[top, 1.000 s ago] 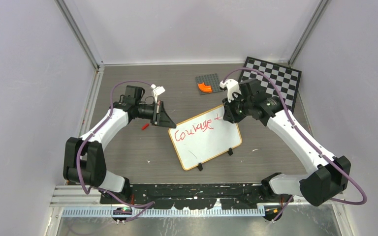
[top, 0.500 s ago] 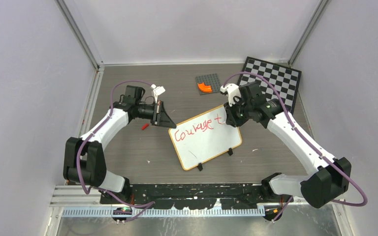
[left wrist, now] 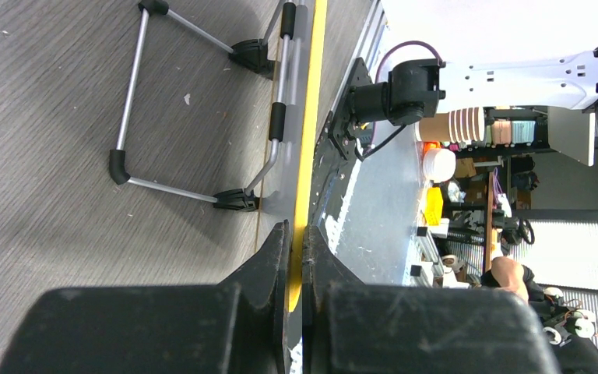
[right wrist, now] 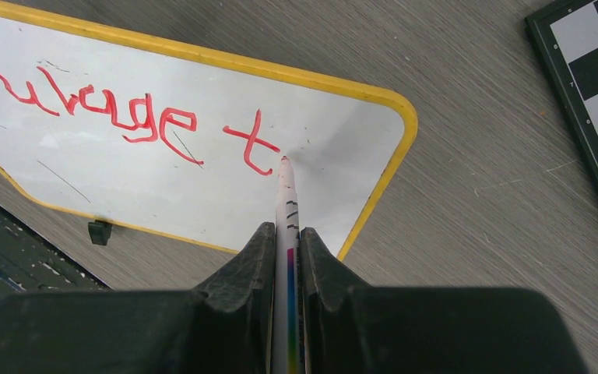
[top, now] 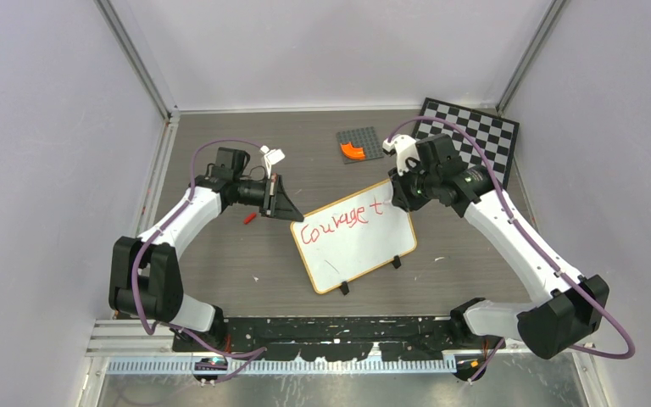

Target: Write a sentence on the whiteboard

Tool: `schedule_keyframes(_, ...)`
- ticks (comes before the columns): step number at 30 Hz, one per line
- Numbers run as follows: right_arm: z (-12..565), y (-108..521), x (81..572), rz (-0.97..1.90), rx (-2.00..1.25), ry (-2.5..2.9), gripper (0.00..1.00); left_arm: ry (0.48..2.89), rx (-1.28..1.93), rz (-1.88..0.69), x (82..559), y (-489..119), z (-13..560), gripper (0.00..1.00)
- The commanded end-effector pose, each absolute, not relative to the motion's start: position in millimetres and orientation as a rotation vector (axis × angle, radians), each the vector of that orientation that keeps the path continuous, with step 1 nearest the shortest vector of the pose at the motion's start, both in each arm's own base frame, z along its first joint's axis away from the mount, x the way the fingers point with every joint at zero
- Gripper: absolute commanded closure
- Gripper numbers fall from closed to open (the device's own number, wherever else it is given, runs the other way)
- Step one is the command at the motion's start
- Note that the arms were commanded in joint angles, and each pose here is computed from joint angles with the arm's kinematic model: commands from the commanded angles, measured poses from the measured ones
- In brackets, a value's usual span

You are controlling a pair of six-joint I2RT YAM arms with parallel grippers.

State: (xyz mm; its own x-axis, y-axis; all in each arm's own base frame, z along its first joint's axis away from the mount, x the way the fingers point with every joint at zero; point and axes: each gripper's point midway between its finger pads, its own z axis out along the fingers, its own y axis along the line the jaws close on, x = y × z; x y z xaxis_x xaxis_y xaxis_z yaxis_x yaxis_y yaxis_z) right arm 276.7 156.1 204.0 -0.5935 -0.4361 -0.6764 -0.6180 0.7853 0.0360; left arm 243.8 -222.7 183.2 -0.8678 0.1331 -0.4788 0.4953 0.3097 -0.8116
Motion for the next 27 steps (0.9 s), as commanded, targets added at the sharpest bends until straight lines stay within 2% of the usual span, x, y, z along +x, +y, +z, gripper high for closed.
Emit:
schedule_keyframes(1, 219.4, 155.0, 289.7, 0.316, -0.752, 2.237, 1.00, 2.303, 0.546, -1.454, 257.5, -218.6, 169.7, 1.00)
schedule_keyframes(17, 195.0, 154.8, 284.8, 0.323, -0.788, 2.283, 1.00, 2.307, 0.546, -1.454, 258.4, -218.7, 168.2, 1.00)
schedule_keyframes(27, 191.6, 137.3, 289.6, 0.200, -0.796, 2.287, 1.00, 2.303, 0.550, -1.453, 258.5, -218.7, 168.7, 1.00)
